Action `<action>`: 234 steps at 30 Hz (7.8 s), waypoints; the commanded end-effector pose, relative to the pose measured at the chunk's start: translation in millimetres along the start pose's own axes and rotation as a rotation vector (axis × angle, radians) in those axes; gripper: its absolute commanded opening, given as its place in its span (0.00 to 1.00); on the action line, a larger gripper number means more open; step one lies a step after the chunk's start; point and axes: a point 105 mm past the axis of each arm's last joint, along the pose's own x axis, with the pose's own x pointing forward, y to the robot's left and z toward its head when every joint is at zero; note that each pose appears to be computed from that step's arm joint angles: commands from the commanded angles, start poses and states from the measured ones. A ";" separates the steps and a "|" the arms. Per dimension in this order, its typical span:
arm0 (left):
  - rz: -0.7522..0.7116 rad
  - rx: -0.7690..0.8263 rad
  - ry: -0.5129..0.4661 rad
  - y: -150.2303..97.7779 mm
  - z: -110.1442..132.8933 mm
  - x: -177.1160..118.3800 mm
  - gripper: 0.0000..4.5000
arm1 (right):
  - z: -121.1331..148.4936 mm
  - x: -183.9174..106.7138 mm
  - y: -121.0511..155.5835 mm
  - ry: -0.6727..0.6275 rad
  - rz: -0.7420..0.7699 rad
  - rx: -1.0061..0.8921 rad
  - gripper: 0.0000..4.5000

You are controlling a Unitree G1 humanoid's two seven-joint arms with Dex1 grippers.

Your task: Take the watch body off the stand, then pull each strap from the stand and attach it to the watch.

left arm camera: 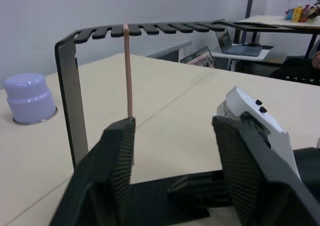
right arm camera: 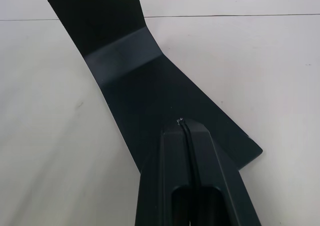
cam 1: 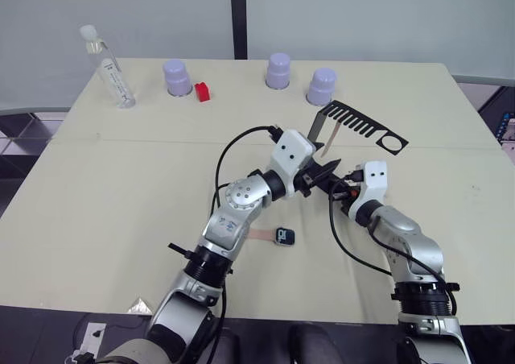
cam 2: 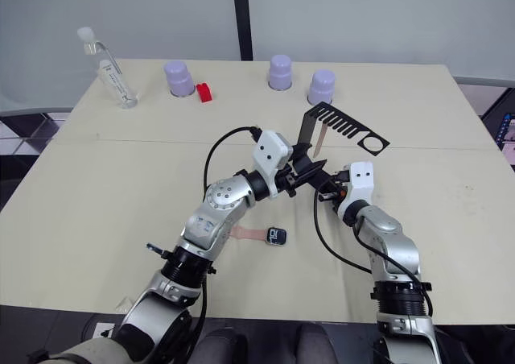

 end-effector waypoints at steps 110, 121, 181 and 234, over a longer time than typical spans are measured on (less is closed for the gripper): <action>-0.654 -0.417 -0.012 -24.6 48.7 -79.2 0.00 | 106.0 -117.4 102.3 -0.302 0.792 0.441 0.72; -0.669 -0.421 -0.001 -25.9 47.9 -85.0 0.00 | 103.7 -119.5 109.0 -0.304 0.809 0.445 0.72; -0.649 -0.404 -0.031 -25.8 47.0 -75.0 0.00 | 111.9 -124.3 108.1 -0.327 0.841 0.409 0.27; -0.647 -0.424 -0.037 -23.0 47.6 -73.4 0.00 | 112.2 -123.6 106.0 -0.334 0.824 0.423 0.27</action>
